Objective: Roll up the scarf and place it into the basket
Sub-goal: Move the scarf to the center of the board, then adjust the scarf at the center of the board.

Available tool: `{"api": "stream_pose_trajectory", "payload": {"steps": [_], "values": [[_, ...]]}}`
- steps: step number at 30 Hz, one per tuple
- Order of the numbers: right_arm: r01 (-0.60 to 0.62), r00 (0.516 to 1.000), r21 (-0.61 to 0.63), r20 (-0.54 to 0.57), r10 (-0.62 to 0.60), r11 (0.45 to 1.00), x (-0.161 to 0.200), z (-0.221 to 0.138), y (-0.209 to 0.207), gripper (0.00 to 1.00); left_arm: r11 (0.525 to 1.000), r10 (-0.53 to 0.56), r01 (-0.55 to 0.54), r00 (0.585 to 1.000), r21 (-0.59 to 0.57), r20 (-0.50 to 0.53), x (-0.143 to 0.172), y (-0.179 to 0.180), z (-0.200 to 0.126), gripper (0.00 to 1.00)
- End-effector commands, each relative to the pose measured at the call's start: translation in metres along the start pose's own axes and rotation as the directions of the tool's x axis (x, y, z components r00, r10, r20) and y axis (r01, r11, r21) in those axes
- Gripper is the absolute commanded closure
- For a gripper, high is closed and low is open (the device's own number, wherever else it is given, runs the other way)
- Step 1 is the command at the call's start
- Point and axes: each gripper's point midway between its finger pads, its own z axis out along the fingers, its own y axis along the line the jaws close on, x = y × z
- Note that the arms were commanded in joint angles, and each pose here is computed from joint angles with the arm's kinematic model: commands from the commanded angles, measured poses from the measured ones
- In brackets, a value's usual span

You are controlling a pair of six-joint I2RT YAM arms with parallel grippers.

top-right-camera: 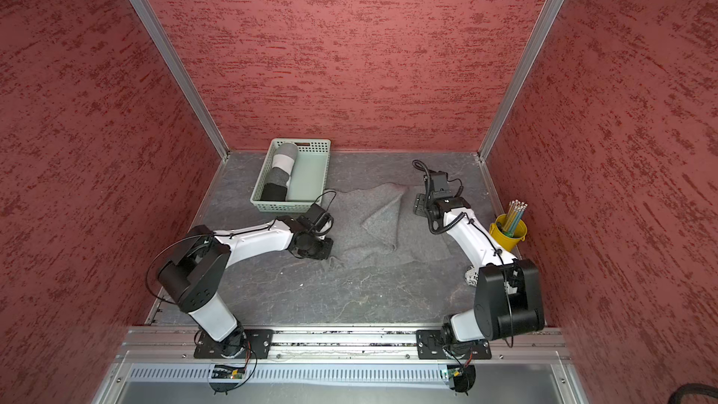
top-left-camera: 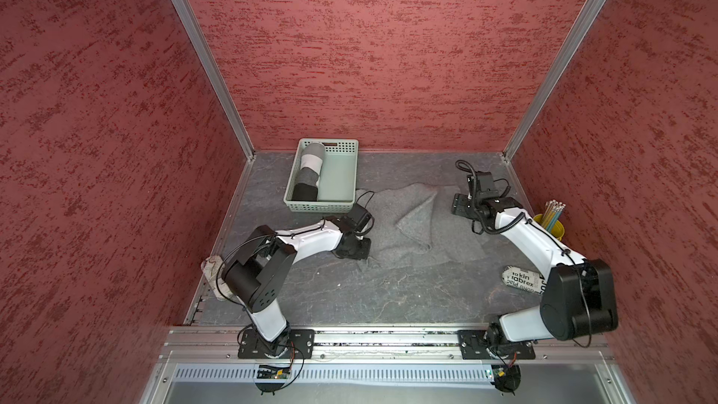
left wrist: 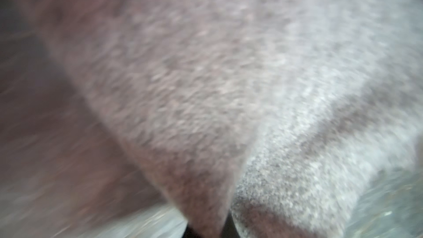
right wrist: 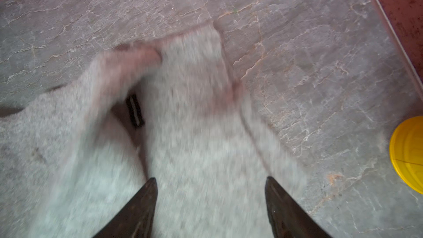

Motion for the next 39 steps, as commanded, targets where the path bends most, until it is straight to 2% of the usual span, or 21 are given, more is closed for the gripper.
{"api": "stream_pose_trajectory", "payload": {"steps": [1,2,4,5,10,14,17,19,22,24,26,29,32,35,39], "values": [[-0.037,0.999,0.012,0.001,0.037,0.999,-0.002,-0.008,-0.001,0.27,1.0,0.023,-0.024,0.997,-0.014,-0.073,0.025,0.022,-0.012,0.94],[-0.045,0.999,0.009,-0.003,0.045,0.999,0.001,-0.008,-0.002,0.28,1.0,0.013,-0.015,0.998,-0.026,-0.068,0.027,0.025,-0.016,0.88],[-0.061,0.998,-0.001,-0.004,0.061,0.998,0.005,-0.01,-0.002,0.28,0.999,-0.03,0.026,0.996,-0.047,-0.08,0.031,0.031,-0.023,0.68],[-0.073,0.997,-0.005,-0.004,0.073,0.997,0.007,-0.009,-0.002,0.28,0.998,-0.049,0.045,0.995,-0.052,-0.081,0.031,0.032,-0.026,0.51],[-0.145,0.989,-0.124,-0.038,0.142,0.982,0.021,-0.004,0.014,0.3,0.997,-0.041,0.039,0.999,0.071,0.028,0.009,-0.001,-0.052,0.29],[-0.206,0.978,-0.167,-0.048,0.201,0.964,0.026,-0.001,0.019,0.3,0.992,0.055,-0.074,0.983,0.106,0.175,-0.022,-0.036,-0.091,0.26],[-0.265,0.964,-0.175,-0.043,0.262,0.948,0.023,0.001,0.015,0.29,0.966,0.156,-0.208,0.941,0.153,0.299,-0.043,-0.069,-0.108,0.26],[-0.321,0.947,-0.247,-0.063,0.315,0.915,0.019,0.002,0.018,0.31,0.942,0.198,-0.279,0.911,0.188,0.361,-0.054,-0.089,-0.103,0.25],[-0.403,0.914,-0.383,-0.124,0.387,0.831,0.011,0.005,0.03,0.36,0.893,0.265,-0.383,0.873,0.237,0.41,-0.066,-0.116,-0.085,0.19],[-0.424,0.904,-0.43,-0.152,0.399,0.797,0.008,0.007,0.038,0.37,0.861,0.316,-0.438,0.859,0.258,0.402,-0.069,-0.129,-0.071,0.16],[-0.436,0.899,-0.46,-0.176,0.402,0.774,0.009,0.009,0.045,0.37,0.829,0.378,-0.486,0.852,0.277,0.362,-0.066,-0.139,-0.053,0.09],[-0.46,0.887,-0.492,-0.21,0.412,0.739,0.012,0.013,0.052,0.36,0.843,0.414,-0.481,0.866,0.241,0.281,-0.068,-0.136,-0.027,0.08],[-0.494,0.869,-0.51,-0.266,0.418,0.704,0.019,0.024,0.059,0.34,0.846,0.424,-0.48,0.87,0.232,0.251,-0.07,-0.137,-0.015,0.08],[-0.513,0.858,-0.519,-0.294,0.421,0.684,0.023,0.033,0.063,0.32,0.838,0.434,-0.488,0.867,0.244,0.243,-0.068,-0.141,-0.012,0.12],[-0.524,0.852,-0.52,-0.316,0.417,0.675,0.025,0.042,0.066,0.31,0.833,0.437,-0.487,0.87,0.263,0.229,-0.065,-0.143,-0.008,0.22]]}}
